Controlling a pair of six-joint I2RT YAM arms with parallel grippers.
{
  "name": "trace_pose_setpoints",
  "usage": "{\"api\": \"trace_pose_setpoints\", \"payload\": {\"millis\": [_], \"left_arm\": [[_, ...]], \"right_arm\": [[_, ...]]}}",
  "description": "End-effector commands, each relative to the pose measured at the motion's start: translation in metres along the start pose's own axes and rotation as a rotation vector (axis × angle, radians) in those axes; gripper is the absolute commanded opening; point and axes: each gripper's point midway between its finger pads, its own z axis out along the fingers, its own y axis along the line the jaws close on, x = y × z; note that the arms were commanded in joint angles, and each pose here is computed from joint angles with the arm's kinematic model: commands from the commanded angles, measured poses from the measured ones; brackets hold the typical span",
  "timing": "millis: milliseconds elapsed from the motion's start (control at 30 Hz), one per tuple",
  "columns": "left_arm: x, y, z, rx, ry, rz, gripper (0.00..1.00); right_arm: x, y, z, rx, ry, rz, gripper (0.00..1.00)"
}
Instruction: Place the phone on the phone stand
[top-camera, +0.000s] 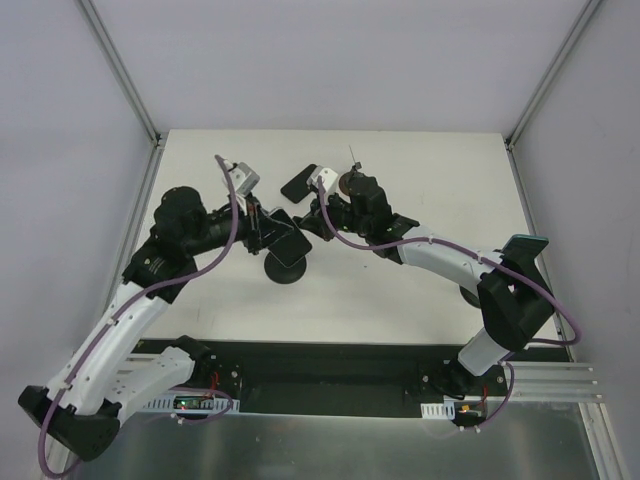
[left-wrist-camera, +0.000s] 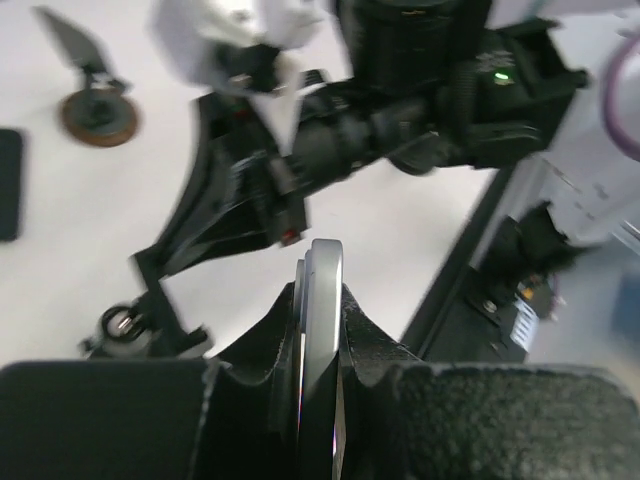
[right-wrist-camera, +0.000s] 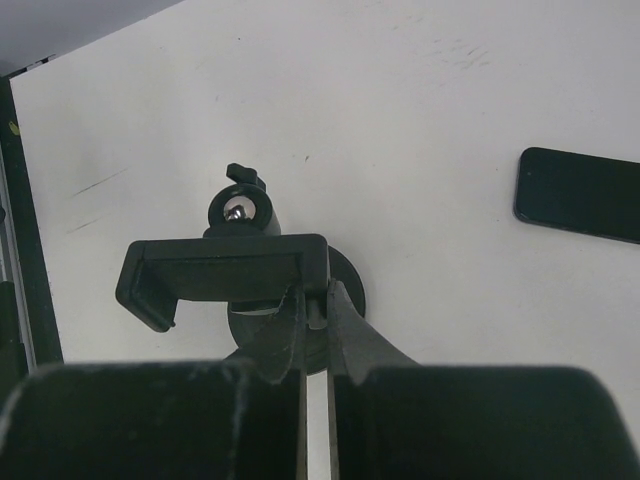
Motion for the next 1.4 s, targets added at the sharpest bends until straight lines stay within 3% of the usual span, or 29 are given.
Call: {"api": "trace_pose_setpoints", "payload": {"millis": [0,167,433,1033,1367], "left_arm": [[-0.021,-0.066,0.014,0.482,-0.001,0.233,0.00],[-0.008,-0.054,0.041,0.582,0.041,0.370,0.00],[0.004,-0.040,0.068,0.711,0.085,0.403,0.00],[0.032,0.018,0.087,0.566,0.131,0.487,0.00],[0.043,0.033,0.080,0.451,0.180,0.515,0.00]], "right_arm": [[-0.028,0.013,-0.002,-0.054,-0.093,-0.065,0.01],[-0.024,0.014,-0.002,-0.069,-0.087,-0.084,0.01],[-0.024,0.027,-0.003,-0.153,-0.089,-0.101,0.00],[-0.022,0.039,-0.006,-0.290,-0.100,-0.061,0.00],[-0.026,0.020,-0.012,-0.216,-0.144,-0.024,0.00]]}}
